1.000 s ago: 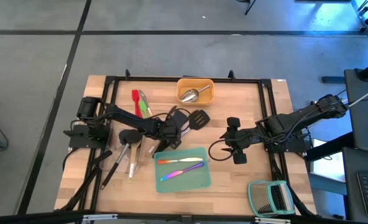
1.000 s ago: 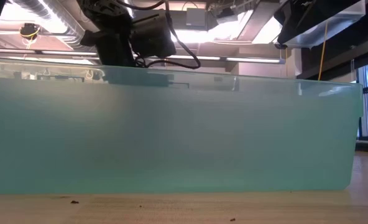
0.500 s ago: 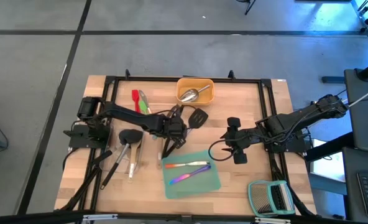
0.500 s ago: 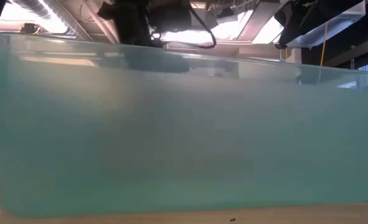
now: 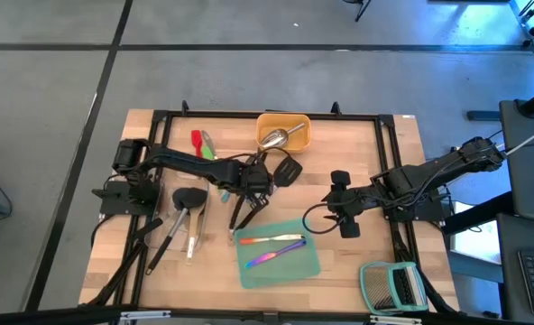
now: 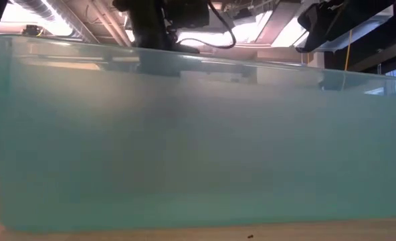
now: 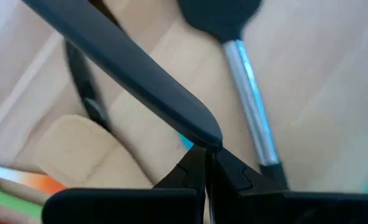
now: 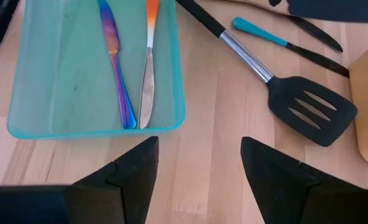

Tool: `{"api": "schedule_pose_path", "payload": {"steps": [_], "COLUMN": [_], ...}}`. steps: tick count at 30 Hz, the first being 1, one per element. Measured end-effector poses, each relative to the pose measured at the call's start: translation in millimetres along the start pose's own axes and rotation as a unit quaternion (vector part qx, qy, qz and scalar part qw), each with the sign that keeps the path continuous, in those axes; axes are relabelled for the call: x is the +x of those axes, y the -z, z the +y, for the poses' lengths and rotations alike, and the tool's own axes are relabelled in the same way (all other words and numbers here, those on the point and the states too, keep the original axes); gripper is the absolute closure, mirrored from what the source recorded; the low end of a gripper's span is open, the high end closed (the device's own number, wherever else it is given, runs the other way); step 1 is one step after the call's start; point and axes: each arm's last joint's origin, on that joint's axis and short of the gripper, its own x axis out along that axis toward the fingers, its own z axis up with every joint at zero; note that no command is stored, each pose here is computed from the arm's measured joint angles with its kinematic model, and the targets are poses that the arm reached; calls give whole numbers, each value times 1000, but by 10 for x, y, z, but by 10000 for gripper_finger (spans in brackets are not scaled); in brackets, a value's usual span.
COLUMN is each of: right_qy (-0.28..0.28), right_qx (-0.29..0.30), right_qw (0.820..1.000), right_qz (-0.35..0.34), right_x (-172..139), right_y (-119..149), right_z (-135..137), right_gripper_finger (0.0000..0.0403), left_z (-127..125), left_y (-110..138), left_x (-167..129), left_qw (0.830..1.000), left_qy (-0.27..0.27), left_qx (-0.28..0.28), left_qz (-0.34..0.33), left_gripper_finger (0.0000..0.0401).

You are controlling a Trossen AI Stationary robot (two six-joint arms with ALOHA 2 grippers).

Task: Pick & Place Kitchen Items
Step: Put the black spatula into the transparent bin

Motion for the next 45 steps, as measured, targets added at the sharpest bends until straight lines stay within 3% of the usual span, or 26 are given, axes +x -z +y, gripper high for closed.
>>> {"api": "schedule_pose_path", "payload": {"steps": [5, 9, 14, 19, 27, 38, 45], "right_qy": [-4, -6, -7, -7, -8, -8, -8], "right_qx": [-3, -7, -9, -9, -7, -9, -12], "right_qw": [1000, 1000, 1000, 1000, 1000, 1000, 1000], "right_qz": [1, 3, 3, 1, -7, -8, -8], "right_x": [-8, -12, -16, -16, -16, -16, -16], "right_y": [7, 15, 17, 14, -3, -3, -3], "right_z": [34, 51, 62, 62, 66, 66, 65], "right_gripper_finger": [171, 171, 171, 171, 171, 172, 172], "left_z": [52, 154, 330, 448, 607, 760, 695], "left_y": [-17, 41, 218, 460, 911, 1335, 1491], "left_x": [-323, -748, -1282, -1495, -1461, -1331, -1056], "left_qw": [999, 994, 980, 966, 957, 942, 928], "left_qy": [39, 102, 176, 217, 155, 140, 208], "left_qx": [5, -33, -89, -131, -193, -246, -260], "left_qz": [17, 11, 5, 47, 148, 180, 165], "left_gripper_finger": [399, 399, 399, 399, 399, 399, 399]}}
